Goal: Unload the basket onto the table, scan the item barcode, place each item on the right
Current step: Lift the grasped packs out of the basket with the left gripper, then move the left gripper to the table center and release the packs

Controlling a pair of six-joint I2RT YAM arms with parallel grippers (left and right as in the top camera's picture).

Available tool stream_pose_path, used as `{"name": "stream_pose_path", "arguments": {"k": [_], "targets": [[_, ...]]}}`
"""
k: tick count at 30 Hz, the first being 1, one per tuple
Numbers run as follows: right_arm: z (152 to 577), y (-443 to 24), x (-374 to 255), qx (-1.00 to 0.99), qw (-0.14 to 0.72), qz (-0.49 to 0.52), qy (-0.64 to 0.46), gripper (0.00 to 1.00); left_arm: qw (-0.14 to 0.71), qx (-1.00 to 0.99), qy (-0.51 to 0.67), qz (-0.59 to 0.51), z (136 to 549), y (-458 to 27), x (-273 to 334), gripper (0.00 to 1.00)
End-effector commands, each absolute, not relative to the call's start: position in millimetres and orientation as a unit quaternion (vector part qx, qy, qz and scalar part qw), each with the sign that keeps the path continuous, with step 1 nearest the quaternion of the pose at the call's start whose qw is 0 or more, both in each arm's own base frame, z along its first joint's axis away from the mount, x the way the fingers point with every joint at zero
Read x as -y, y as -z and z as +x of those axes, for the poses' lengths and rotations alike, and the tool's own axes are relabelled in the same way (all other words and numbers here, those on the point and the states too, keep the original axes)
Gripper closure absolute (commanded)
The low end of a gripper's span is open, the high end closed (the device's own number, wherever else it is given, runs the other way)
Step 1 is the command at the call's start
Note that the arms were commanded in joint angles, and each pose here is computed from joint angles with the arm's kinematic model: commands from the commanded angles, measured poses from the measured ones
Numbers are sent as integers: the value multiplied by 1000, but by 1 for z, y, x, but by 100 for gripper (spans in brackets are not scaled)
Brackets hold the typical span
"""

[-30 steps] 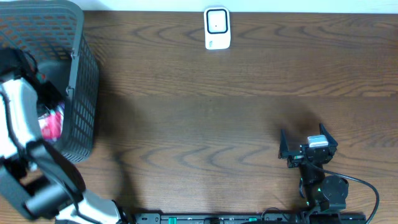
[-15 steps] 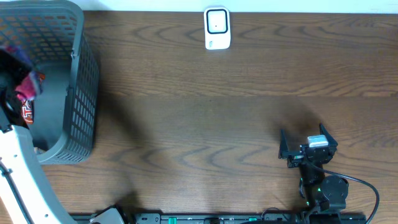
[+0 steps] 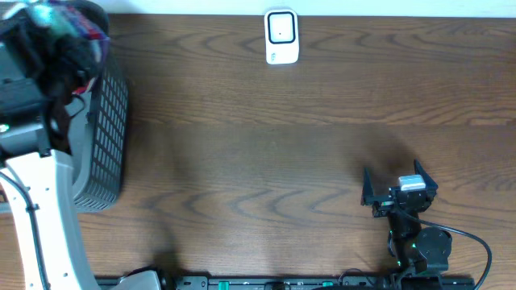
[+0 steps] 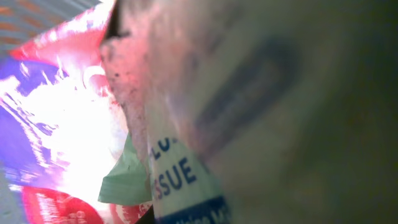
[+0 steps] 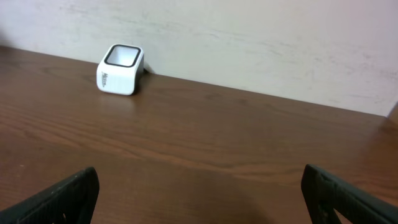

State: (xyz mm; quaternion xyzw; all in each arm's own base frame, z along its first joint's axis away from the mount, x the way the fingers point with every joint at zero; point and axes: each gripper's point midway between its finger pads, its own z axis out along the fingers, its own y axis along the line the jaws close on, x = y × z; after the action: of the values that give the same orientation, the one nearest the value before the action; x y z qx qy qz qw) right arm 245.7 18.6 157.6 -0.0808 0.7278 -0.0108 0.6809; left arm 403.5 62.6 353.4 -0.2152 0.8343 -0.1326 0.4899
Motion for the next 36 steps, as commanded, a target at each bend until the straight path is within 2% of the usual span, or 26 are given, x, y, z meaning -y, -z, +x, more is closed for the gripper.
{"name": "stream_pose_path", "arguments": {"k": [1, 8, 12, 16, 25, 28, 30, 32, 33, 34, 36], "targets": [[246, -158, -17, -728, 681, -73, 9, 1, 495, -844, 157, -136, 406, -363, -17, 93], [246, -157, -17, -728, 681, -73, 9, 1, 474, -858, 197, -29, 404, -356, 68, 93], [246, -158, -17, -728, 681, -73, 9, 1, 441, -871, 214, 5, 403, -337, 105, 93], [246, -158, -17, -728, 681, -73, 9, 1, 385, -895, 223, 31, 403, -301, 138, 93], [246, -157, -17, -728, 681, -73, 9, 1, 222, -948, 211, 86, 394, -185, 208, 92], [246, -158, -17, -728, 681, -73, 9, 1, 201, -951, 211, 106, 389, -166, 228, 92], [246, -157, -17, -729, 681, -73, 9, 1, 215, -946, 217, 111, 392, -173, 232, 92], [246, -157, -17, -728, 681, -73, 9, 1, 240, -938, 224, 111, 397, -188, 233, 83], [246, -158, -17, -728, 681, -73, 9, 1, 255, -933, 228, 110, 400, -198, 231, 71], [246, -157, -17, -728, 681, -73, 9, 1, 271, -928, 232, 108, 403, -209, 228, 65], [246, -157, -17, -728, 681, -73, 9, 1, 301, -918, 237, 103, 406, -231, 221, 64]]}}
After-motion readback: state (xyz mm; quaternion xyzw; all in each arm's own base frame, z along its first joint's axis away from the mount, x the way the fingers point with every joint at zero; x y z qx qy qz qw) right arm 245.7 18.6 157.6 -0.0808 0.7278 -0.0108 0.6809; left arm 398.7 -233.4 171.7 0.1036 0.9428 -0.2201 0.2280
